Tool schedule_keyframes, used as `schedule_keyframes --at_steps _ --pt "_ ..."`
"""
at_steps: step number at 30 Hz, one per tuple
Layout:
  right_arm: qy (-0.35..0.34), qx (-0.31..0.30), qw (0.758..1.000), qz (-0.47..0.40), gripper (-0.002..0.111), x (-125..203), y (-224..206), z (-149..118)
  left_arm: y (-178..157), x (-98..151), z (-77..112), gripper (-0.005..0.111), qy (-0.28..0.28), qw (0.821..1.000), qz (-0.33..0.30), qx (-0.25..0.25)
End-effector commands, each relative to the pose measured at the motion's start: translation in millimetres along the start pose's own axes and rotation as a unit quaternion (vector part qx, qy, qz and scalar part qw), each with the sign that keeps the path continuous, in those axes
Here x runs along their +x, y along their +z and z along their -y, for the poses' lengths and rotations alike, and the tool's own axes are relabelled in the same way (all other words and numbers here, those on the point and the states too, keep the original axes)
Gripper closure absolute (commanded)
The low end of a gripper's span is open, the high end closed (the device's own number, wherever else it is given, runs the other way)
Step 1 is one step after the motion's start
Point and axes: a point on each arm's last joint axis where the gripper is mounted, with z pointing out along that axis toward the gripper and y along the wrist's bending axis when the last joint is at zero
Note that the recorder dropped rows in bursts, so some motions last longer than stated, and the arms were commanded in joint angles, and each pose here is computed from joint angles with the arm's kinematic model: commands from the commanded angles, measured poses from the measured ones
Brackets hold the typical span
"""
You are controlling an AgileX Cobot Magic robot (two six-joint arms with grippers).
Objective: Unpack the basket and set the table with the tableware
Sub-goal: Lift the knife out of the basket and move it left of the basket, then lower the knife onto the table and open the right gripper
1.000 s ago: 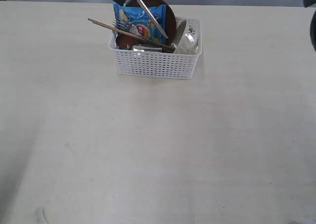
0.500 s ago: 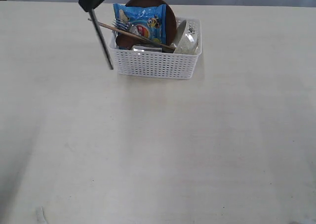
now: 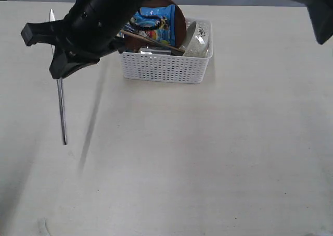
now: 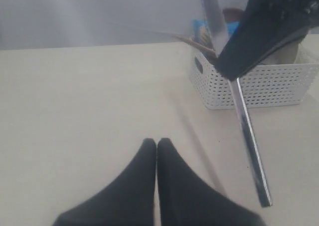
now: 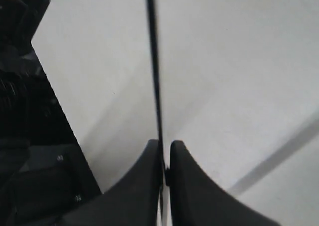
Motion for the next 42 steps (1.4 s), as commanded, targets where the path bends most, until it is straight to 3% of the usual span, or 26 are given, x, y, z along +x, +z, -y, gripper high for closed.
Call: schedule_keyframes --at_steps 1,12,21,30,32,35,36,42 --pt "0.072 -0.014 0.997 0.02 0.109 9 31 19 0 1 0.2 0.107 0.001 1.0 0.001 0.003" --pt "0.107 0.003 0.994 -0.022 0.109 27 85 64 0 1 0.2 0.107 0.002 1.0 0.001 0.002" --pt "0.133 0.027 0.99 0.022 0.109 24 98 80 0 1 0.2 0.107 0.002 1.0 0.001 0.002" --pt "0.201 0.118 0.972 0.04 0.108 26 100 99 0 1 0.2 0.107 0.002 1.0 0.001 0.002" --pt "0.22 0.119 0.967 0.042 0.096 26 100 100 0 1 0.2 0.107 0.002 1.0 0.001 0.002" --pt "0.231 0.118 0.965 0.043 0.065 26 100 99 0 1 0.2 0.107 0.002 1.0 0.001 0.002" --pt "0.232 0.117 0.965 0.04 0.06 26 100 99 0 1 0.2 0.107 0.002 1.0 0.001 0.002" --pt "0.236 0.109 0.965 -0.017 0.059 35 97 93 0 1 0.2 0.107 0.002 1.0 0.001 0.002"
